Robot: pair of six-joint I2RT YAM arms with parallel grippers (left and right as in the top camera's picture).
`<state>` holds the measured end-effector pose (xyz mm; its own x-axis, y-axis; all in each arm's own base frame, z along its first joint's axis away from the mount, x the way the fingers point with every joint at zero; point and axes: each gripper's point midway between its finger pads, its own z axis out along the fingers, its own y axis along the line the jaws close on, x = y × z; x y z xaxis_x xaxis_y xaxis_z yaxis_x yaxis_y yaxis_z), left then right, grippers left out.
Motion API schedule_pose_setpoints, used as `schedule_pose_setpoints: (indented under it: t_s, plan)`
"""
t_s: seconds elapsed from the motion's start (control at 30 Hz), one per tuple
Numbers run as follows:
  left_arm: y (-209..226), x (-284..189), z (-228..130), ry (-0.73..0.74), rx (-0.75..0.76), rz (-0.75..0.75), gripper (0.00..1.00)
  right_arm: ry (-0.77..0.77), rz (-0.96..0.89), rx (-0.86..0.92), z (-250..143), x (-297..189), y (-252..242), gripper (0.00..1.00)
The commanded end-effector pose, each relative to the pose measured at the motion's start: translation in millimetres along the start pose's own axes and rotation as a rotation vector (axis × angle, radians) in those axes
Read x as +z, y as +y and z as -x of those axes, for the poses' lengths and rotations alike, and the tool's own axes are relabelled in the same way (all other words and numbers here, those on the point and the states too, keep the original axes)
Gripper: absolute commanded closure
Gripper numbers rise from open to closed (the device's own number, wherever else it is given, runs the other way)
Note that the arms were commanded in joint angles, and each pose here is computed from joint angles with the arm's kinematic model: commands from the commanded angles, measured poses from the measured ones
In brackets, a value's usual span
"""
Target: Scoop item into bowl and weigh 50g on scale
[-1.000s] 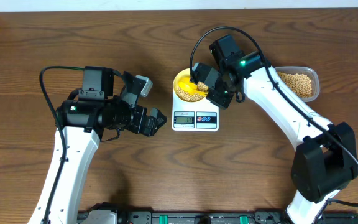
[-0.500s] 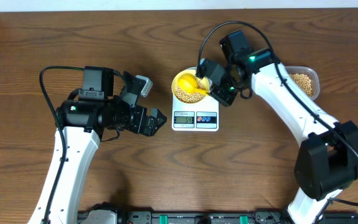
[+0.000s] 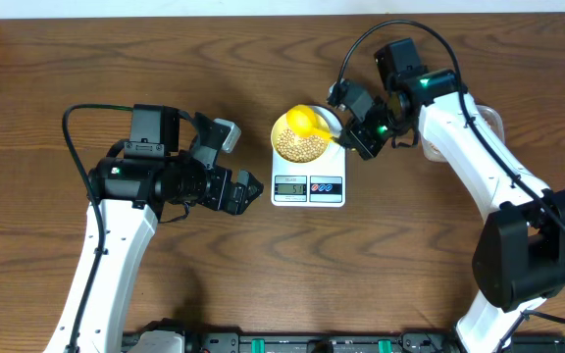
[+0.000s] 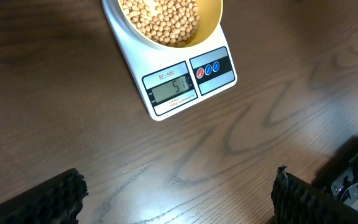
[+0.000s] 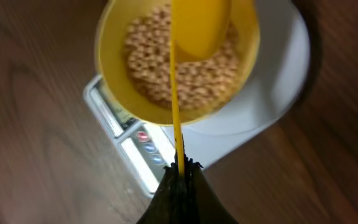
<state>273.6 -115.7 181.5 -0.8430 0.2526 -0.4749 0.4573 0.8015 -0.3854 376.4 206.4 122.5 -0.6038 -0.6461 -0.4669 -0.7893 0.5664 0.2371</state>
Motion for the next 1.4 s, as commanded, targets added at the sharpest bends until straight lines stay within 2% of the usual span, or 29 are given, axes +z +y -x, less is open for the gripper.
schedule_pose_setpoints:
  t_s: [0.0,0.13,0.33,0.8,0.93,1.2,1.37]
  plan:
    - [3,1,-3,0.01,-0.004,0.009,0.02,0.076,-0.154,-0.019,-9,5,-23,0.99]
    - [3,1,-3,0.01,-0.004,0.009,0.02,0.116,-0.256,-0.091,-7,7,-31,0.99]
    - [3,1,-3,0.01,-0.004,0.009,0.02,0.138,-0.31,-0.093,-10,4,-40,0.99]
    - [3,1,-3,0.01,-0.004,0.009,0.02,0.176,-0.298,-0.161,-13,8,-30,0.99]
    - [3,1,-3,0.01,-0.004,0.009,0.02,0.228,-0.257,-0.215,-22,11,-17,0.99]
    - [3,1,-3,0.01,-0.004,0.009,0.02,0.202,-0.23,-0.218,-16,14,-11,0.99]
    - [3,1,-3,0.01,-0.004,0.009,0.02,0.125,-0.158,-0.156,-7,15,-4,0.99]
